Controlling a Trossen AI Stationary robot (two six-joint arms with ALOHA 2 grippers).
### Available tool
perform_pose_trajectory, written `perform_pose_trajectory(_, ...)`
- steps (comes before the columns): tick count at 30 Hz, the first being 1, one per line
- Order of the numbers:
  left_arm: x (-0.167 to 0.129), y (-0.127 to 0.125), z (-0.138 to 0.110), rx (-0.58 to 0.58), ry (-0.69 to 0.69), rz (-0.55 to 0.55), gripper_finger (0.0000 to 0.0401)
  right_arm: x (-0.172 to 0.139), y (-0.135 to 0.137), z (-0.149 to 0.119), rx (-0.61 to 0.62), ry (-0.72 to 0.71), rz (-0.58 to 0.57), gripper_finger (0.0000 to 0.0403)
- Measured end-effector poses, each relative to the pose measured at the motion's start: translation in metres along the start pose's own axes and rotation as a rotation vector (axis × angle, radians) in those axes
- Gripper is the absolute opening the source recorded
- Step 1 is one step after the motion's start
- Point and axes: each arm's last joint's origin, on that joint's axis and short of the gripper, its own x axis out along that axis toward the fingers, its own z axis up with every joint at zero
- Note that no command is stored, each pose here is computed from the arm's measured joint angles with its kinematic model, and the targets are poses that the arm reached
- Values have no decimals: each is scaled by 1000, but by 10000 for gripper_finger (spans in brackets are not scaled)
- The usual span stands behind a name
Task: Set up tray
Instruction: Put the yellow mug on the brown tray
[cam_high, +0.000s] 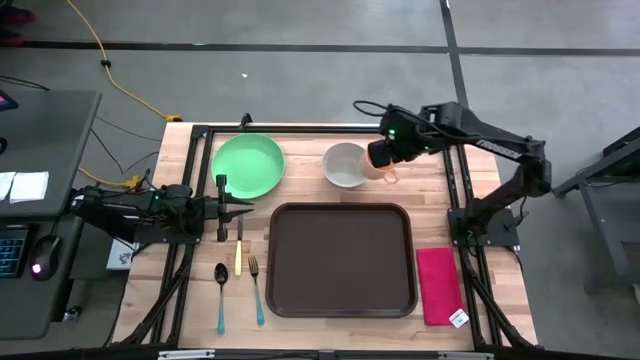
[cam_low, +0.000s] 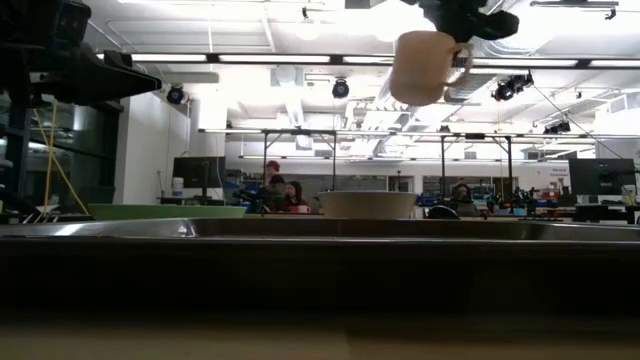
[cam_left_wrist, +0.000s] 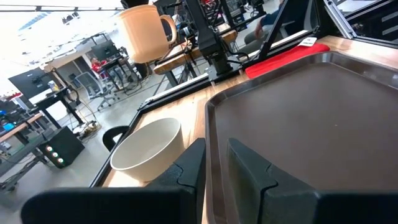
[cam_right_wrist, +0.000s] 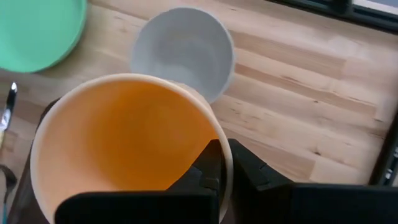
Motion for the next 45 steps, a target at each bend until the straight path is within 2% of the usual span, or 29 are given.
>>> perform_pose_trajectory(7, 0, 0, 0, 0, 0, -1, 97, 2, 21, 4, -57, 46, -21, 0)
perform_pose_trajectory(14, 0, 0, 0, 0, 1, -1, 97, -2, 37, 4, -90, 40, 9, 0)
perform_pose_trajectory(26, 0, 0, 0, 0, 0, -1, 97, -9, 55, -21, -117, 47, 45, 0)
perform_pose_trajectory(29, 0, 1, 2, -40, -12, 19, 97, -11, 59, -28, -118, 44, 52, 0)
perform_pose_trajectory(36, -1, 9, 14, -166, -132, 125, 97, -13, 66, -43, -110, 40, 67, 0)
perform_pose_trajectory(45, -5, 16, 27, -214, -260, 165, 97, -2, 78, -59, -116, 57, 115, 0)
